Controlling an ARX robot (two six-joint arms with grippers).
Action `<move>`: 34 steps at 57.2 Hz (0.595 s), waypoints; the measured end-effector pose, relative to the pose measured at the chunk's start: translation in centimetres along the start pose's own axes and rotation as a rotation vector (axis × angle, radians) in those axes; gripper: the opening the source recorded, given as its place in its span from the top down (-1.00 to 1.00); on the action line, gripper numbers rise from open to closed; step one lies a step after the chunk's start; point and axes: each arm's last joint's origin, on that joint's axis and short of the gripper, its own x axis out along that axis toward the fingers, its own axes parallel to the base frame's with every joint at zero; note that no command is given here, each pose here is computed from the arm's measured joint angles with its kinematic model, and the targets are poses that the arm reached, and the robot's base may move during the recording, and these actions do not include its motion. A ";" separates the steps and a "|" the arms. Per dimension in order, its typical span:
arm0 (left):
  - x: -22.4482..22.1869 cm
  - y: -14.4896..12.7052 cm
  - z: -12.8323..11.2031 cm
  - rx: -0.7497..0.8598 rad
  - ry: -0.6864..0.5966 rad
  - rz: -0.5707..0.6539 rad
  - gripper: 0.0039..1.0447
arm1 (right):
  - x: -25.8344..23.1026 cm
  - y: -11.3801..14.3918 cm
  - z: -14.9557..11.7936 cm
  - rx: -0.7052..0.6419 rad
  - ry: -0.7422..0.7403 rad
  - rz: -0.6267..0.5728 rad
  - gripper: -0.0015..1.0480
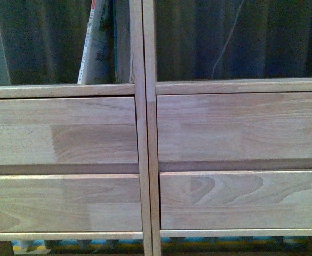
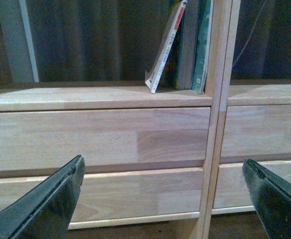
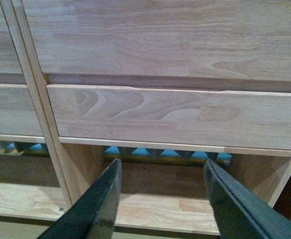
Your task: Organize books on shelf
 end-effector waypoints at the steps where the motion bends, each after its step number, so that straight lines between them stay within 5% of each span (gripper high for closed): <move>1: 0.0 0.0 -0.4 -0.004 0.039 0.031 -0.61 | 0.0 0.0 0.0 0.000 0.000 0.000 -0.21; 14: -0.5 -0.1 -3.5 0.005 0.113 0.090 0.14 | 0.0 0.0 0.0 0.000 0.000 0.000 -0.88; 25: -0.7 -0.1 -5.7 0.006 0.119 0.089 0.93 | 0.0 0.0 0.0 0.000 0.000 0.000 -0.86; 34: -0.9 -0.1 -6.9 0.009 0.119 0.088 0.95 | 0.0 0.0 0.0 0.000 0.000 0.000 -0.86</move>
